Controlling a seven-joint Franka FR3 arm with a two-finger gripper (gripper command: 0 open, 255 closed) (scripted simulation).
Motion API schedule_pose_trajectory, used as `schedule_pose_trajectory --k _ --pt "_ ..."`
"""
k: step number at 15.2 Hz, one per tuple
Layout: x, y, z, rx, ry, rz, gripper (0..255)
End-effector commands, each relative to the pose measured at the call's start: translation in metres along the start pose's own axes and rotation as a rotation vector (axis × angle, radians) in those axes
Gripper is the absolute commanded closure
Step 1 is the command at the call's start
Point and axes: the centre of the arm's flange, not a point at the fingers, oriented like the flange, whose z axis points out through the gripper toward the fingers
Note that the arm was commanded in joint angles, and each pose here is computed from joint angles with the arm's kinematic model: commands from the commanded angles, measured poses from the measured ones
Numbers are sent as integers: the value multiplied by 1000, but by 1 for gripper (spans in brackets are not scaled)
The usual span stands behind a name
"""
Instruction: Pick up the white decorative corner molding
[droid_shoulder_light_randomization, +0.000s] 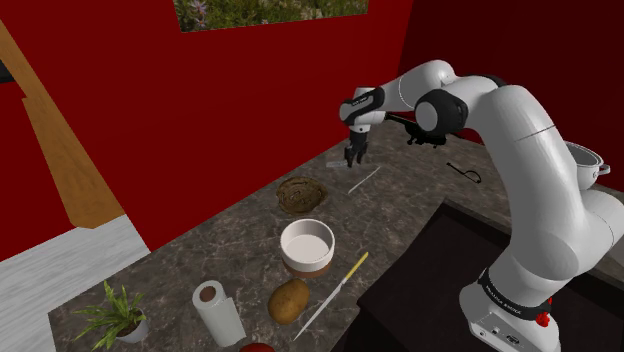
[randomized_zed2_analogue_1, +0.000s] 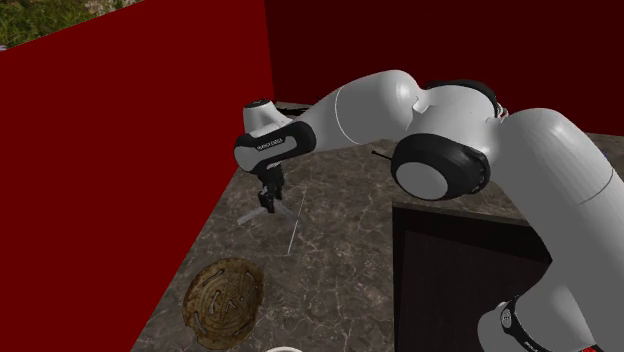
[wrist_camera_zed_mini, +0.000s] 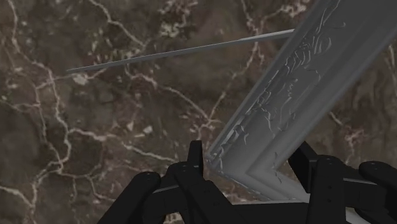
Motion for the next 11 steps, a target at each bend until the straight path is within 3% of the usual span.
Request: schedule_pose_trajectory --k 1,11 --pt "-1 -2 -11 0 0 0 255" --pt "-6 -7 -53 0 0 0 255"
